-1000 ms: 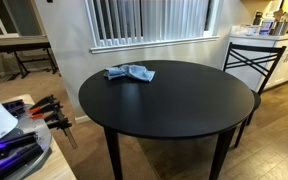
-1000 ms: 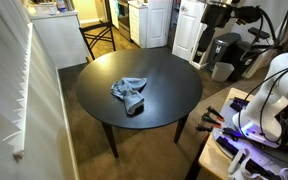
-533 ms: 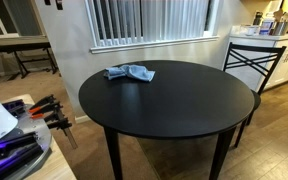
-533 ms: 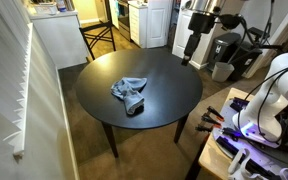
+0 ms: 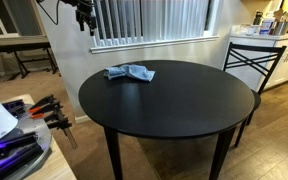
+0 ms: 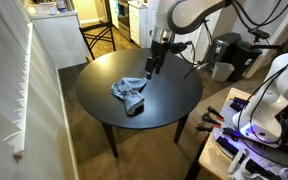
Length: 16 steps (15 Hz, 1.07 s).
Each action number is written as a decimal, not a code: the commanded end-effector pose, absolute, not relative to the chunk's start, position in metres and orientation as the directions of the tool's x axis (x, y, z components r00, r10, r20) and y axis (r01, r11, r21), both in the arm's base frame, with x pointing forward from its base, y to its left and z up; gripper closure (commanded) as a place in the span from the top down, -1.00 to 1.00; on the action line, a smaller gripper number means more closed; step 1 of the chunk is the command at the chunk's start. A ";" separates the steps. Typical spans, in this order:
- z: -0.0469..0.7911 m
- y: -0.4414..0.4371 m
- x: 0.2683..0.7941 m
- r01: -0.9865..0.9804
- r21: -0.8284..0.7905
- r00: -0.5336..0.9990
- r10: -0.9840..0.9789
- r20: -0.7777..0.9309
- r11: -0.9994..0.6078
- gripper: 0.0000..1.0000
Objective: Use the blue towel to wipe the table.
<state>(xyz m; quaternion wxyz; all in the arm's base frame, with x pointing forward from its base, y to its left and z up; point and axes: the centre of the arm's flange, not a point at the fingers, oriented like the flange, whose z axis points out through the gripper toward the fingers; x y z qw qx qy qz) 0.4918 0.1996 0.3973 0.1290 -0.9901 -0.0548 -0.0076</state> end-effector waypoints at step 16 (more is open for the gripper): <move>0.298 0.192 0.604 0.042 -0.049 0.978 0.031 0.207 -0.998 1.00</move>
